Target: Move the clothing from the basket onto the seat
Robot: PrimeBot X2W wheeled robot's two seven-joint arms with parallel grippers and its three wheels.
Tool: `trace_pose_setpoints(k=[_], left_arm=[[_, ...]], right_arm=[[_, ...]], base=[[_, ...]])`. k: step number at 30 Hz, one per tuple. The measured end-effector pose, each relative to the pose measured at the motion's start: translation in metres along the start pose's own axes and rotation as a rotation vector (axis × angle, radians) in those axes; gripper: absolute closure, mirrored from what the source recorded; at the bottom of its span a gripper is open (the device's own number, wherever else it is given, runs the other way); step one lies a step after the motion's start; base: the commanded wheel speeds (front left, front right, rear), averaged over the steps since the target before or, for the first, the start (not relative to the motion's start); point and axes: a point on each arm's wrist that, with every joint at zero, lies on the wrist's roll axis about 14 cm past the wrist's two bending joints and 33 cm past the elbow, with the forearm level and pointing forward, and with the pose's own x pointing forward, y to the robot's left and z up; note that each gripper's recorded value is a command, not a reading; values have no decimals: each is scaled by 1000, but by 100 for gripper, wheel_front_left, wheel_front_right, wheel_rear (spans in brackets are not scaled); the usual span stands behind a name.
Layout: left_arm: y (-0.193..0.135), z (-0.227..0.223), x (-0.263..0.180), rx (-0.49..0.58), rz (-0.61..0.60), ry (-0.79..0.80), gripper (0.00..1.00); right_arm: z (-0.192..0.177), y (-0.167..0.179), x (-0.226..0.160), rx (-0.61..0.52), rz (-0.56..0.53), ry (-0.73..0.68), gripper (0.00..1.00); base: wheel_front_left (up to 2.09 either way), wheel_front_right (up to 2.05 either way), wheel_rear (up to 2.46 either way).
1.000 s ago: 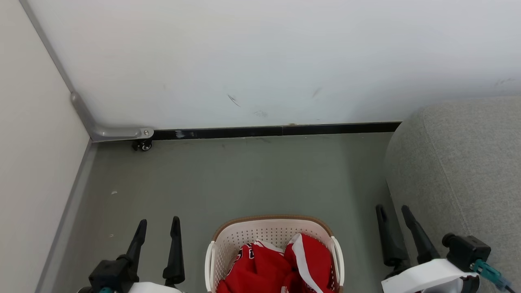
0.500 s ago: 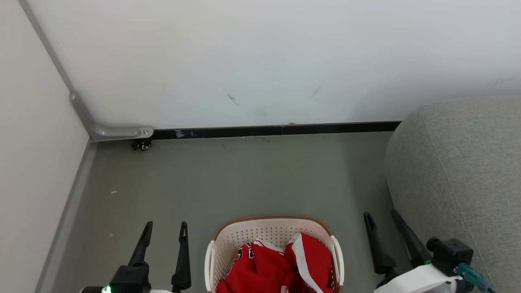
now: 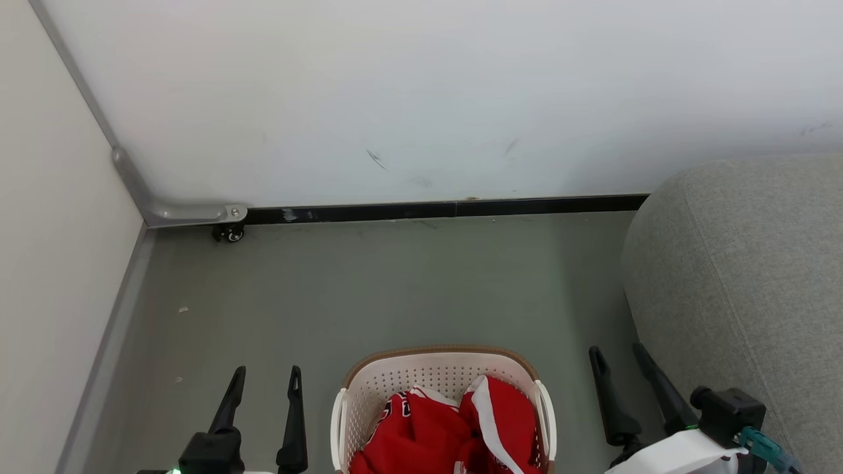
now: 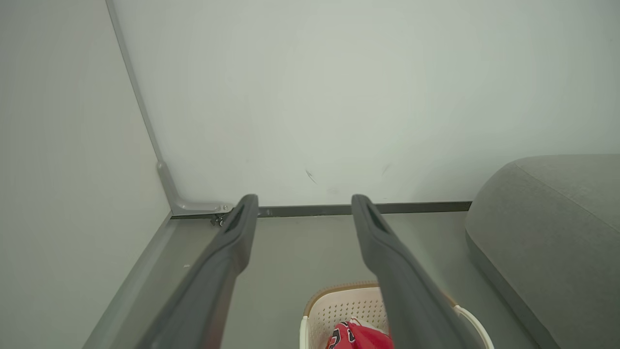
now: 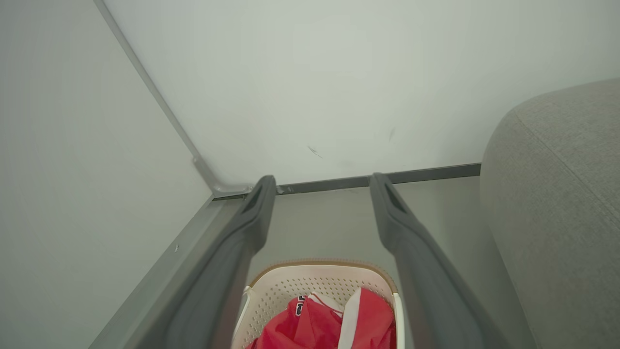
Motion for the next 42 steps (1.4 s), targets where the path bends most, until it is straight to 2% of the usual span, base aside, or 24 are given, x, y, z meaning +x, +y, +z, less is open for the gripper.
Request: trace_pose_setpoints(k=[30, 42], left_arm=[[1, -4, 5, 0, 7, 14, 0], [-6, -7, 18, 16, -27, 22, 0]], right_arm=[[-2, 0, 6, 11, 0, 11, 0], [1, -6, 14, 14, -16, 2, 0]], base=[[0, 0, 0], [0, 0, 0]])
